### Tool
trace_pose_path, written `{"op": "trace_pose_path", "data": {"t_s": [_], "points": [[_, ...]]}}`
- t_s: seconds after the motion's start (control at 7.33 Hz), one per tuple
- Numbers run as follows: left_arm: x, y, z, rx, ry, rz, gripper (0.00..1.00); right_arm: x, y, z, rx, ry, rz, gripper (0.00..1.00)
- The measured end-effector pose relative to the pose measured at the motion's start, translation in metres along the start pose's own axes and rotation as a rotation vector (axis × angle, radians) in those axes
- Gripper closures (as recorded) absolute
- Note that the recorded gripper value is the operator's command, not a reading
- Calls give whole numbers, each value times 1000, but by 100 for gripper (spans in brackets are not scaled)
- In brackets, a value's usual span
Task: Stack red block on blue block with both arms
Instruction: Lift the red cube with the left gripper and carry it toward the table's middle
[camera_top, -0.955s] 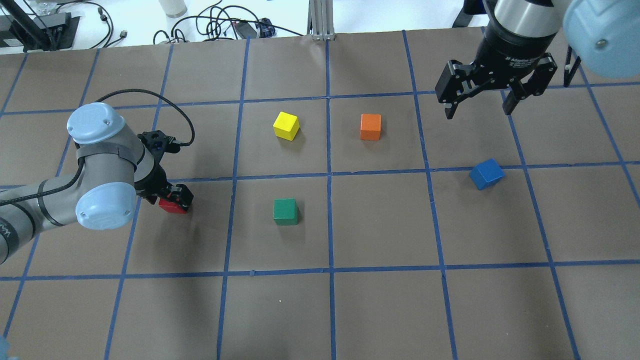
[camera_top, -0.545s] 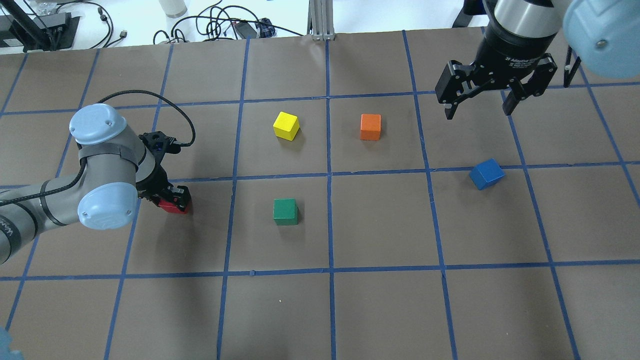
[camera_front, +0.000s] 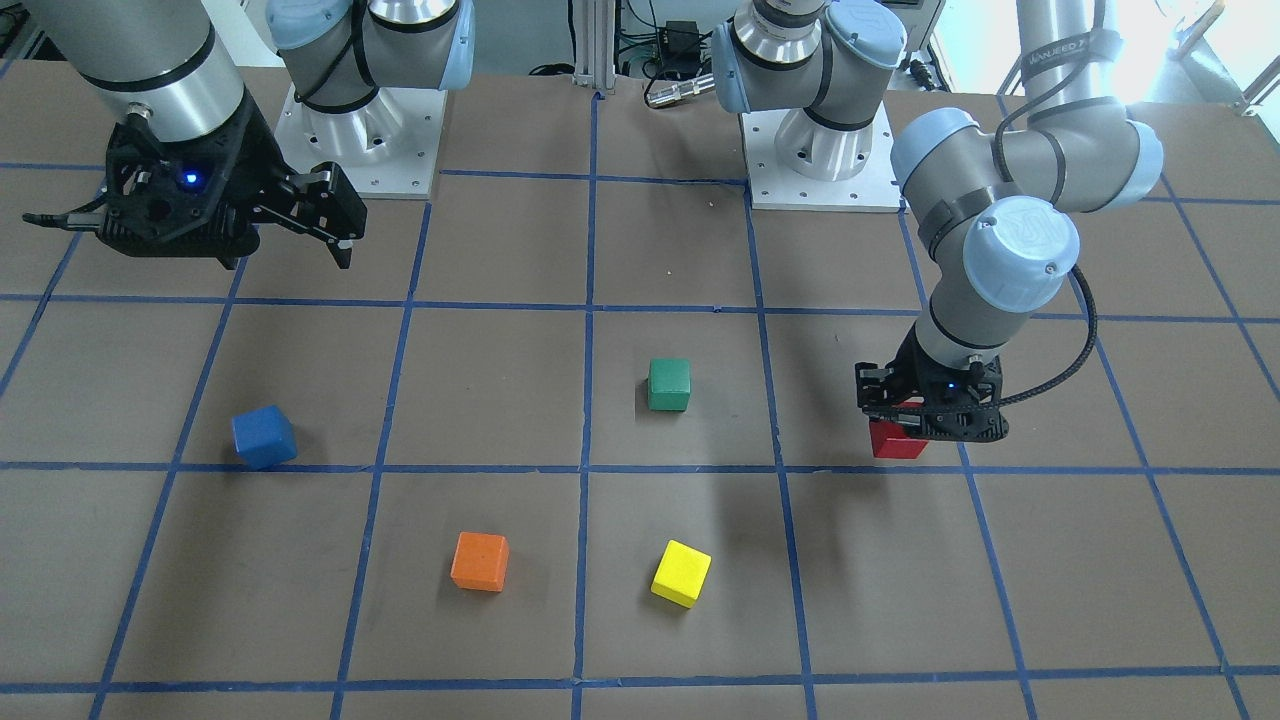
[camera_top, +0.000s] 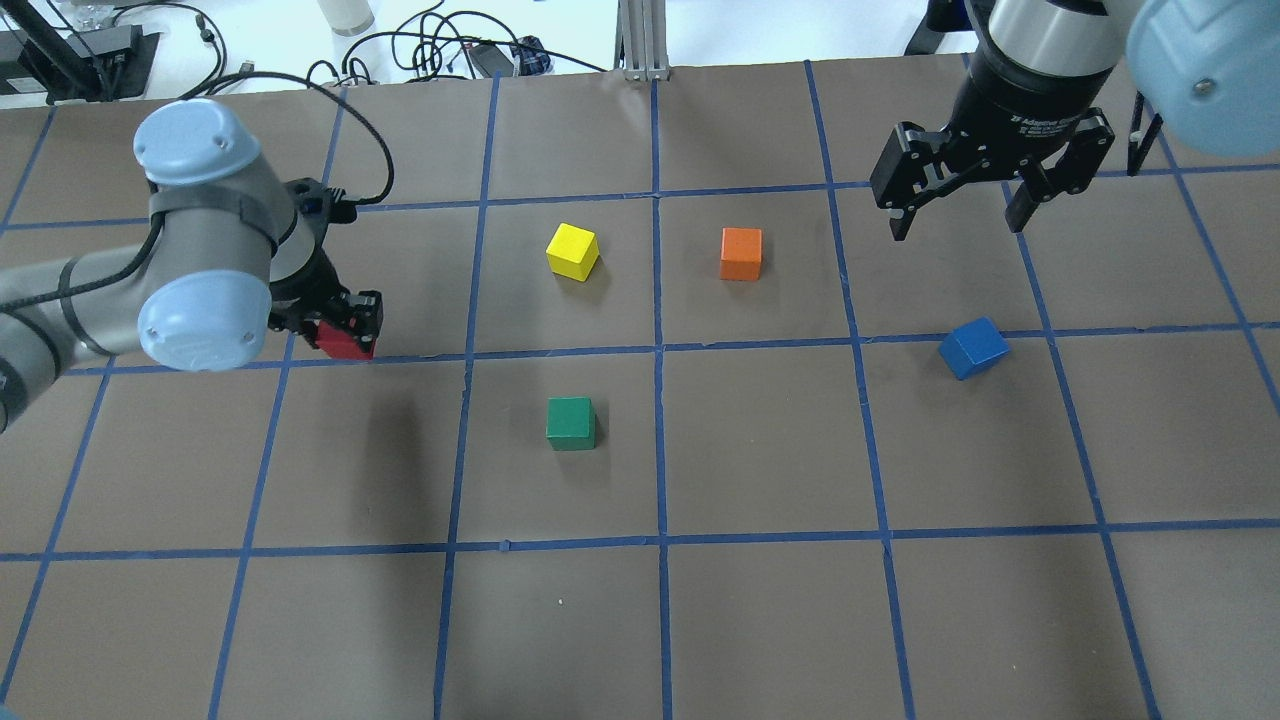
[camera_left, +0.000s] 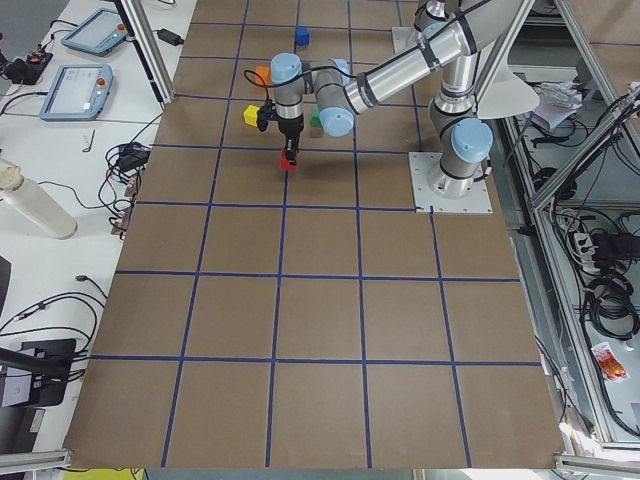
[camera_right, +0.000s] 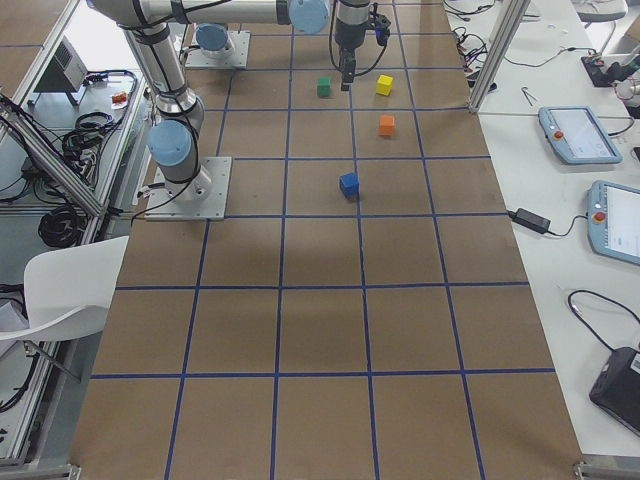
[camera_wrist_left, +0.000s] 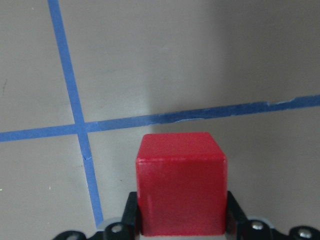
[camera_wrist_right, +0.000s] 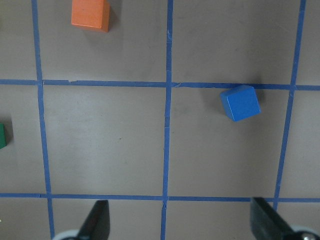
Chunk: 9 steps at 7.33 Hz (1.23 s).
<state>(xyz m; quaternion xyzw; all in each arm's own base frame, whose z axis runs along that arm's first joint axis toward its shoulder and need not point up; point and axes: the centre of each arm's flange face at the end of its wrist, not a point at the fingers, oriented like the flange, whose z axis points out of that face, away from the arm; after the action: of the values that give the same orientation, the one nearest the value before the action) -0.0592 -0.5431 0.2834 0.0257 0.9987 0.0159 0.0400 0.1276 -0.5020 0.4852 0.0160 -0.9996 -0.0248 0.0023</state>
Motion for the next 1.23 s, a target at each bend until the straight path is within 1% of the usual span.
{"op": "trace_pose_path", "data": {"t_s": [0.14,0.27,0.41,0.68,0.95,1.09,1.23], "points": [[40,-16,-27,2,30,-24,95,0,0,0,1,0,0,0],[85,-27,-44,8,76,-25,95,0,1,-1,3,0,0,0],[134,-33,-51,14,112,-17,95,0,1,-2,6,1,0,0],[225,-37,-43,22,134,-12,94,0,1,-3,10,1,0,0],[296,-33,-20,12,130,-1,94,0,1,-3,11,1,0,0],[321,-30,-6,5,123,8,91,0,1,-4,13,0,0,0],[339,-27,10,-8,114,19,79,0,1,-4,13,0,1,0]]}}
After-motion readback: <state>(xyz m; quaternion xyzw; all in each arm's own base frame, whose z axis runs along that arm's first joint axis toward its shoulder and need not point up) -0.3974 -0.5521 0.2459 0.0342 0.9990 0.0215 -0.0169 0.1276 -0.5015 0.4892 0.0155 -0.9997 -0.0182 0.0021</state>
